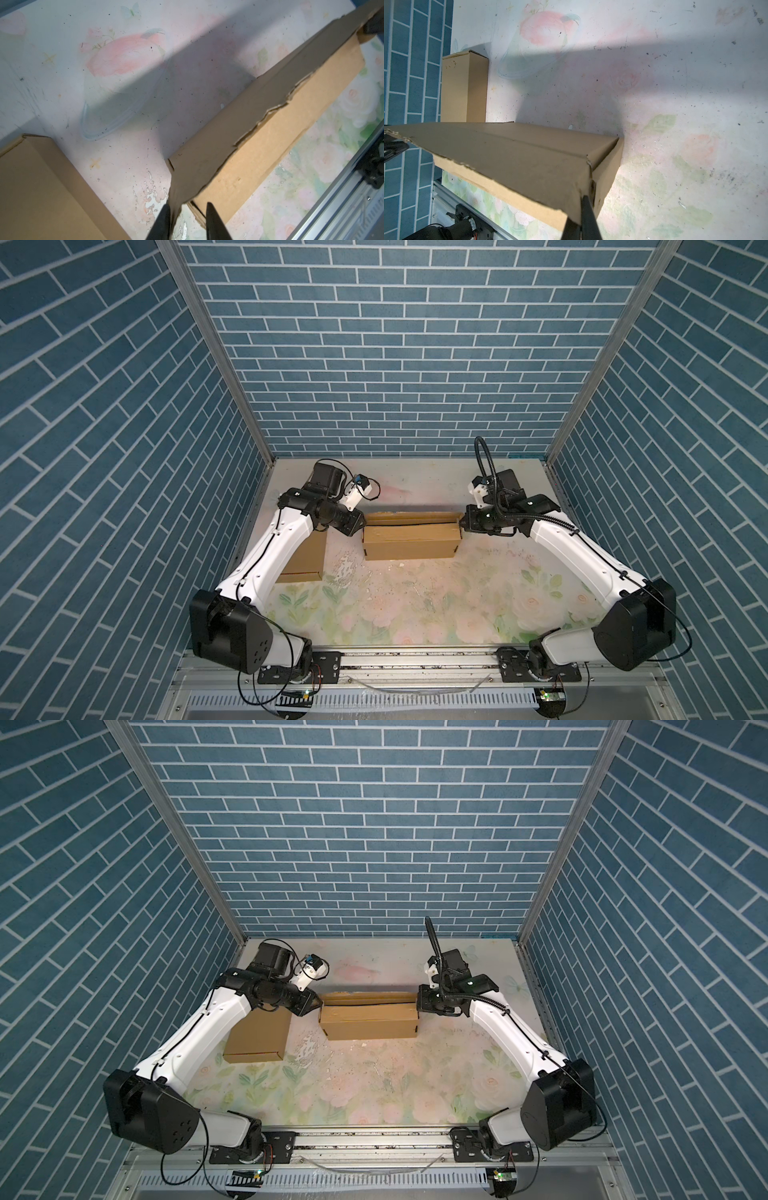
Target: Fold the paper box
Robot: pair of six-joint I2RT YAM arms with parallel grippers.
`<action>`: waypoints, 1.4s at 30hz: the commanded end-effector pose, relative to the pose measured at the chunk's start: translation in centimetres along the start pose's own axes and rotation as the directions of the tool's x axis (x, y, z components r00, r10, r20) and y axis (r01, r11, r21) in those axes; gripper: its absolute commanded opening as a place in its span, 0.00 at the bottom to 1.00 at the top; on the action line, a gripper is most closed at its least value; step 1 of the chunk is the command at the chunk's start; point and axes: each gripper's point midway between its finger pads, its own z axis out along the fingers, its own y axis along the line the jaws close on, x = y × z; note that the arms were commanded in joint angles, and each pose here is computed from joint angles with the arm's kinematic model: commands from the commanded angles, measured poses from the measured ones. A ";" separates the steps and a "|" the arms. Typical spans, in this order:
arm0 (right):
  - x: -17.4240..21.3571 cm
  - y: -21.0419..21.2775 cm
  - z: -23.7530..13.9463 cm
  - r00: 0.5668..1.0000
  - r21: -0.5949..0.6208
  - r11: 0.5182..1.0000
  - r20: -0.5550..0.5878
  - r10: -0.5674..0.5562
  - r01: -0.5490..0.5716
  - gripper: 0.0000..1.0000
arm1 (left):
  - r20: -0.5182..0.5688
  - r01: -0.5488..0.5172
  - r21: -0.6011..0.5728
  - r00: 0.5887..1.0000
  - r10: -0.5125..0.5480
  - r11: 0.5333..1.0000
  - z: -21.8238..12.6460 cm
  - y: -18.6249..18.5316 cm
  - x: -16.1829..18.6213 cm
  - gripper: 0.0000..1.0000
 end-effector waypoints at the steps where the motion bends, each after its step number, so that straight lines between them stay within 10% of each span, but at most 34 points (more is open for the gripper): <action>1: 3.1 -1.6 0.9 0.993 0.061 0.997 -0.102 0.056 -0.050 0.00 | -0.012 0.014 -0.008 1.000 -0.014 1.000 -0.4 0.2 -0.1 0.22; 16: 2.9 -1.5 0.8 0.993 0.057 0.996 -0.093 0.068 -0.063 0.00 | -0.052 0.203 0.024 0.978 -0.202 0.979 -0.2 -0.3 0.0 0.03; 42: 2.8 -1.3 1.4 0.993 0.056 0.996 -0.093 0.078 -0.072 0.00 | -0.017 0.432 0.039 0.902 -0.431 0.901 1.9 -0.4 1.2 0.03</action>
